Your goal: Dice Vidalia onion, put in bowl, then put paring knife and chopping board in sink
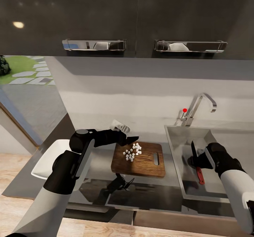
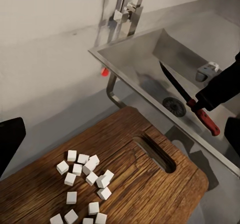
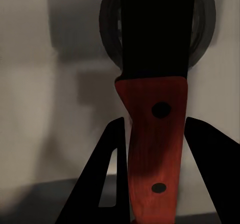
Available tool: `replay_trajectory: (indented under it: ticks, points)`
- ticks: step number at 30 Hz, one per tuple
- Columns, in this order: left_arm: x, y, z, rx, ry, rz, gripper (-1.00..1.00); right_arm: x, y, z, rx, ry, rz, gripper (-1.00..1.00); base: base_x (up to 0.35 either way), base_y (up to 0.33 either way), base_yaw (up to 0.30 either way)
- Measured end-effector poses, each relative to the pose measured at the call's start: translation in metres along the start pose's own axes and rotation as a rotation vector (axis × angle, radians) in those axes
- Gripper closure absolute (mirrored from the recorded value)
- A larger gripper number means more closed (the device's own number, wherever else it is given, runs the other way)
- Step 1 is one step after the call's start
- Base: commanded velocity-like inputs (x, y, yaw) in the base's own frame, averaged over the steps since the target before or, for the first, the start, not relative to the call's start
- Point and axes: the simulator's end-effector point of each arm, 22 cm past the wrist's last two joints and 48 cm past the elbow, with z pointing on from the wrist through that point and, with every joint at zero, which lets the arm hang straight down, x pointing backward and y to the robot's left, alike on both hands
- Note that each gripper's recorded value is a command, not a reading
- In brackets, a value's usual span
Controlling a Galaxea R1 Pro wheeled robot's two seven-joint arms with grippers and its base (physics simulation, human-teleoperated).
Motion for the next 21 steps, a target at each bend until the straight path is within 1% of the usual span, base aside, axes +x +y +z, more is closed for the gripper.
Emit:
replay_trajectory:
  ticks: [13,17,21]
  points:
    - [0.0001,-0.0002,0.0001,0.000,0.000,0.001,-1.00,0.0007,-0.0013,0.0005,0.007,0.002,0.001,1.00,0.000,0.000,0.000]
    - [0.0001,-0.0002,0.0002,0.000,0.000,0.000,-1.00,0.0064,-0.0014,0.0041,0.006,0.018,0.003,1.00,0.000,0.000,0.000]
    - [0.0001,-0.0001,0.0001,0.000,0.000,0.000,-1.00,0.0101,0.0052,0.0072,-0.003,0.028,0.000,1.00,0.000,0.000,0.000]
